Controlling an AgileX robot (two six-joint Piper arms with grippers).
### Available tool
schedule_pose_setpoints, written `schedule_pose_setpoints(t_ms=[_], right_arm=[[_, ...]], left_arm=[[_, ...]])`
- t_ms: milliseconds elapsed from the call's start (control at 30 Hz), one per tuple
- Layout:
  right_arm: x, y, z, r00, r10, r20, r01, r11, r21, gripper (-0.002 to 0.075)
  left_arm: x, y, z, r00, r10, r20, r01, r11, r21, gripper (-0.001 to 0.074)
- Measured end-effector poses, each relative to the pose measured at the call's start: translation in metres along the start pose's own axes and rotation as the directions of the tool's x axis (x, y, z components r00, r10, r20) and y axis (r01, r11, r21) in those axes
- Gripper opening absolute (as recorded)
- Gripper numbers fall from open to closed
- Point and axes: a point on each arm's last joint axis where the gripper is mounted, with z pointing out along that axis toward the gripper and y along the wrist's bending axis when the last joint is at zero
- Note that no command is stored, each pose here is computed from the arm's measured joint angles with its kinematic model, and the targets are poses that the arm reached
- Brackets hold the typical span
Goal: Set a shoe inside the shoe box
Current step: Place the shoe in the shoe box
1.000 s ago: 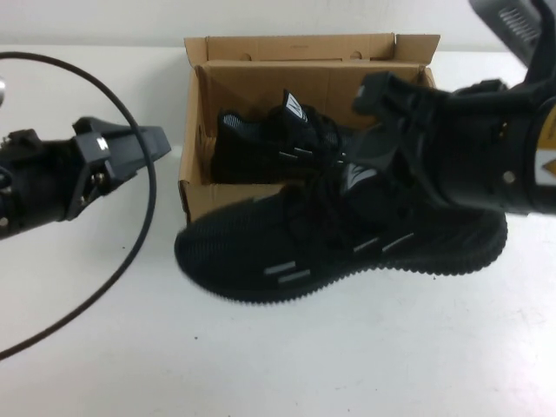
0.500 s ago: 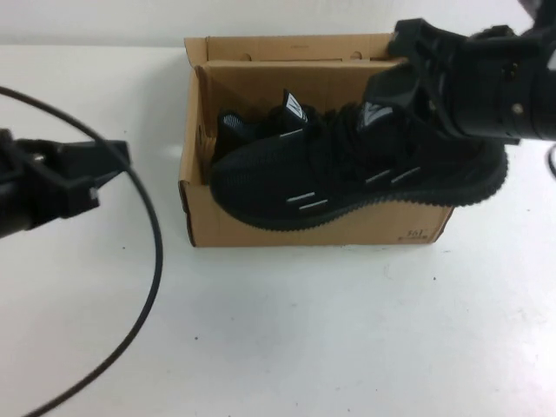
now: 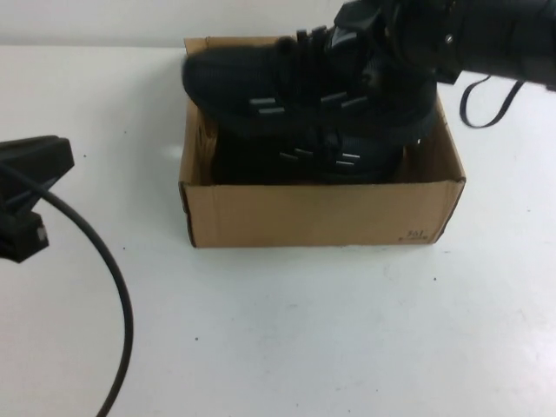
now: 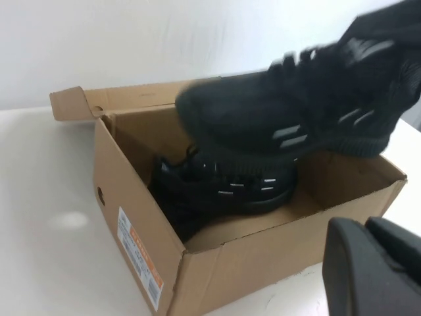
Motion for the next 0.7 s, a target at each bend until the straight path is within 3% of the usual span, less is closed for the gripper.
schedule_pose_setpoints(t_ms=[367,700], right_arm=[[0.022,-0.056,0.055,0.991,0.084,-0.1,-0.072,0.99,0.121,-0.0002],[0.032,-0.061,0.063,0.975,0.129,-0.181,-0.111,0.988,0.103,-0.0002]], left_arm=[[0.002,-0.002,0.0,1.0,-0.018,-0.017,0.018,1.0,0.017,-0.0001],[0.002,-0.002,0.0,0.999,-0.031,-0.025,0.031,0.999,0.025,-0.0001]])
